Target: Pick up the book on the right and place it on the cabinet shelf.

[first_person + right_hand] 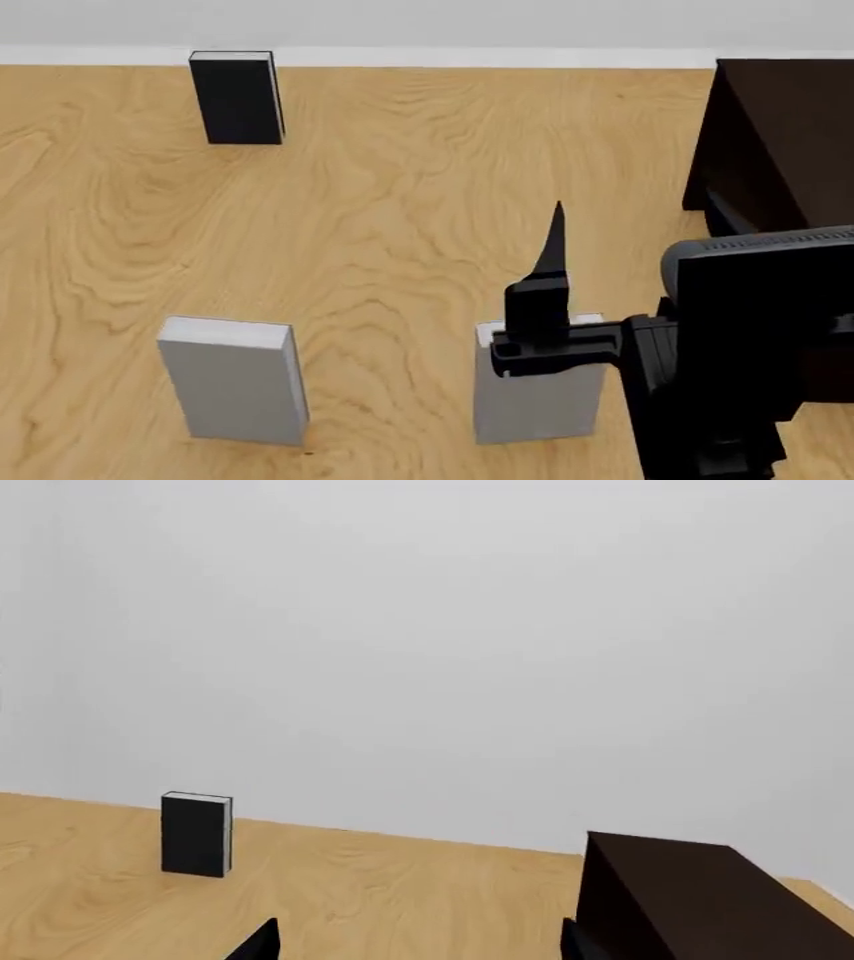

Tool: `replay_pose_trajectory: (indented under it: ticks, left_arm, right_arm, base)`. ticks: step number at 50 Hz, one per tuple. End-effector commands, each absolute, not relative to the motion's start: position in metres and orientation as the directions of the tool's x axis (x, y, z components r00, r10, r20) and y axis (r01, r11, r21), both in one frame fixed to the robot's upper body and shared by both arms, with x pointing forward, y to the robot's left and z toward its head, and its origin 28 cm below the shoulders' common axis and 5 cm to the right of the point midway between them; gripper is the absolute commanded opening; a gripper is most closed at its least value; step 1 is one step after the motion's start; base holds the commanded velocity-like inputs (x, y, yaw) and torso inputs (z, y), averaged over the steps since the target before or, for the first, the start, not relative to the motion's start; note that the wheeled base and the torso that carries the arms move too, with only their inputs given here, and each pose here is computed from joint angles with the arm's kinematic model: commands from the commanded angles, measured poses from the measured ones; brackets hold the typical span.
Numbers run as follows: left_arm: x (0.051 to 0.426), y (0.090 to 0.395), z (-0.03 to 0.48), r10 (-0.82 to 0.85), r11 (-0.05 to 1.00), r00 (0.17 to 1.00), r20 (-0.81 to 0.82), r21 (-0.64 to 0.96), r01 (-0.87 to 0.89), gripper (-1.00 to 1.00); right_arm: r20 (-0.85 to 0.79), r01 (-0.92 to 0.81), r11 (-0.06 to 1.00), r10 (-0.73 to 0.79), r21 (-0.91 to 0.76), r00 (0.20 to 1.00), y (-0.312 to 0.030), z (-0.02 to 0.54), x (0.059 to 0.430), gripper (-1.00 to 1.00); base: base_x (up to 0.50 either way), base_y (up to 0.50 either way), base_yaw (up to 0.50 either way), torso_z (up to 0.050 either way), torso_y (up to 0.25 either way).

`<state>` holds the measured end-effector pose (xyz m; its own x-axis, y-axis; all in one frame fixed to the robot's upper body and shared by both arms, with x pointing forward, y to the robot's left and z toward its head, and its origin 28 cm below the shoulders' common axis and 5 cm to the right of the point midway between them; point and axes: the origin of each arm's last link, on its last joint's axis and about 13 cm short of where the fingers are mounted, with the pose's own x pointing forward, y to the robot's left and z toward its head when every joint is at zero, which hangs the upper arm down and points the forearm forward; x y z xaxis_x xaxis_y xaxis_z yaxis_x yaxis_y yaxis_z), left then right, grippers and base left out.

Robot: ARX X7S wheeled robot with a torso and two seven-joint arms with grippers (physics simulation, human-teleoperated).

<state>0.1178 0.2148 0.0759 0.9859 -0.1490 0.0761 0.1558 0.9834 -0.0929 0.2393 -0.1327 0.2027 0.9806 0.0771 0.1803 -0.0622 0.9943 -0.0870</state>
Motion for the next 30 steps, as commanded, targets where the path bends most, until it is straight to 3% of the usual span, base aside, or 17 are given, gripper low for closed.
replay_pose_trajectory:
  ticks: [1,16,30]
  left_arm:
    - [0.1166,0.2141,0.0765,-0.155,0.982,0.985,0.077,-0.093,0.161,1.00]
    - [0.1158,0.2134,0.0765,-0.158,0.982,0.985,0.076,-0.096,0.165,1.00]
    - [0.1148,0.2130,0.0761,-0.159,0.981,0.985,0.071,-0.102,0.166,1.00]
  right_arm:
    - [0.182,-0.083,0.992,0.099,-0.091,0.978,-0.1311,0.2021,0.2383,1.00]
    - [0.182,-0.100,0.991,0.115,-0.093,0.976,-0.1306,0.2037,0.2367,1.00]
    - [0.180,-0.126,0.987,0.142,-0.096,0.973,-0.1272,0.2058,0.2360,1.00]
  base:
    - [0.44,-0.02,0.00,0.000,0.000]
    - [0.44,-0.04,0.00,0.000,0.001]
    - [0.43,-0.24,0.00,0.000,0.001]
